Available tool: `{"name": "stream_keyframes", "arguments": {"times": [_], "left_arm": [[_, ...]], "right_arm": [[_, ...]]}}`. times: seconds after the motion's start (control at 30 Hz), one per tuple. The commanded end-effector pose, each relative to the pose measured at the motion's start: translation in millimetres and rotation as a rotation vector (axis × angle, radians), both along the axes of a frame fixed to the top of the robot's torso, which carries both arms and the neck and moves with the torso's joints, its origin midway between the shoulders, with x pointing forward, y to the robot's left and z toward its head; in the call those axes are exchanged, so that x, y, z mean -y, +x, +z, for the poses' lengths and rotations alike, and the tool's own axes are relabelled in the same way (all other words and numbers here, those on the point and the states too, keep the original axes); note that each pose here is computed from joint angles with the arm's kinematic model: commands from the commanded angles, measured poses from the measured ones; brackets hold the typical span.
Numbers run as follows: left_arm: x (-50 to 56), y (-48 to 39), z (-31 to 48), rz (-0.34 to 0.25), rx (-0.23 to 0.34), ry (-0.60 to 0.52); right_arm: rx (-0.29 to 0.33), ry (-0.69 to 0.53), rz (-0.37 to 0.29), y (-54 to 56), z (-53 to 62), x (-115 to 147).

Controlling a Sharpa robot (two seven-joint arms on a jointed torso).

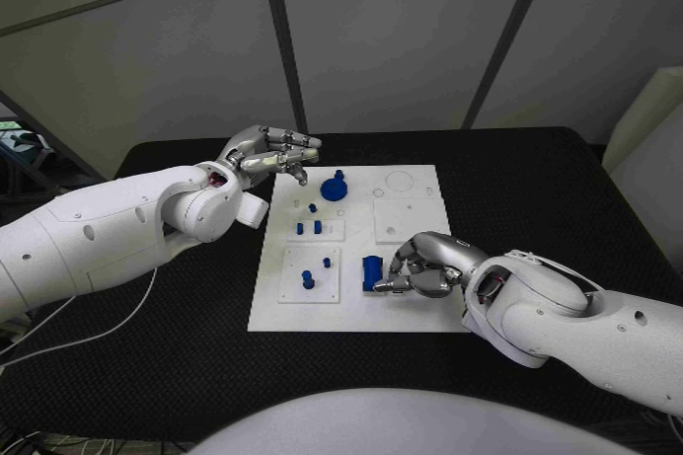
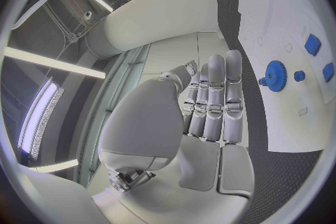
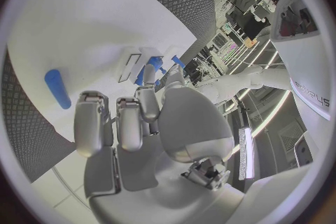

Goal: Assemble the parts on the task board

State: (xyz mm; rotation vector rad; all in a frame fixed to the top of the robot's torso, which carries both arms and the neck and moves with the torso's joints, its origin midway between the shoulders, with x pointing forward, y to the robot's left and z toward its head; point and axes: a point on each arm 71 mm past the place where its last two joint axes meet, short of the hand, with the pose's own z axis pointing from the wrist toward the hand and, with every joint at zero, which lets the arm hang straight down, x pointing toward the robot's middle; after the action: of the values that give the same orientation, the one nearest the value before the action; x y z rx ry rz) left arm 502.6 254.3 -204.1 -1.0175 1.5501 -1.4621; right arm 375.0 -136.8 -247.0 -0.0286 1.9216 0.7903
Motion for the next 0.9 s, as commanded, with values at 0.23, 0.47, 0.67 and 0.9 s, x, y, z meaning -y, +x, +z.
{"name": "stream_keyframes", "arguments": {"times": [0.23,0.47,0.67,0.9], "left_arm": [[0.7,-0.6,-1.6,-0.009,-0.003,-0.008],[-1.4,-2.0,-2.6,-0.004,-0.002,-0.007],[1.0,-3.9,-5.0,-0.012,-0.005,-0.012],[-1.2,-4.9,-6.2,-0.007,-0.007,-0.010]], "right_arm": [[0.095,0.195,0.020,-7.7,19.6,35],[0.101,0.075,-0.072,-3.7,14.8,77],[0.140,-0.038,-0.152,1.4,11.0,93],[0.167,-0.120,-0.230,2.8,10.2,102]]}}
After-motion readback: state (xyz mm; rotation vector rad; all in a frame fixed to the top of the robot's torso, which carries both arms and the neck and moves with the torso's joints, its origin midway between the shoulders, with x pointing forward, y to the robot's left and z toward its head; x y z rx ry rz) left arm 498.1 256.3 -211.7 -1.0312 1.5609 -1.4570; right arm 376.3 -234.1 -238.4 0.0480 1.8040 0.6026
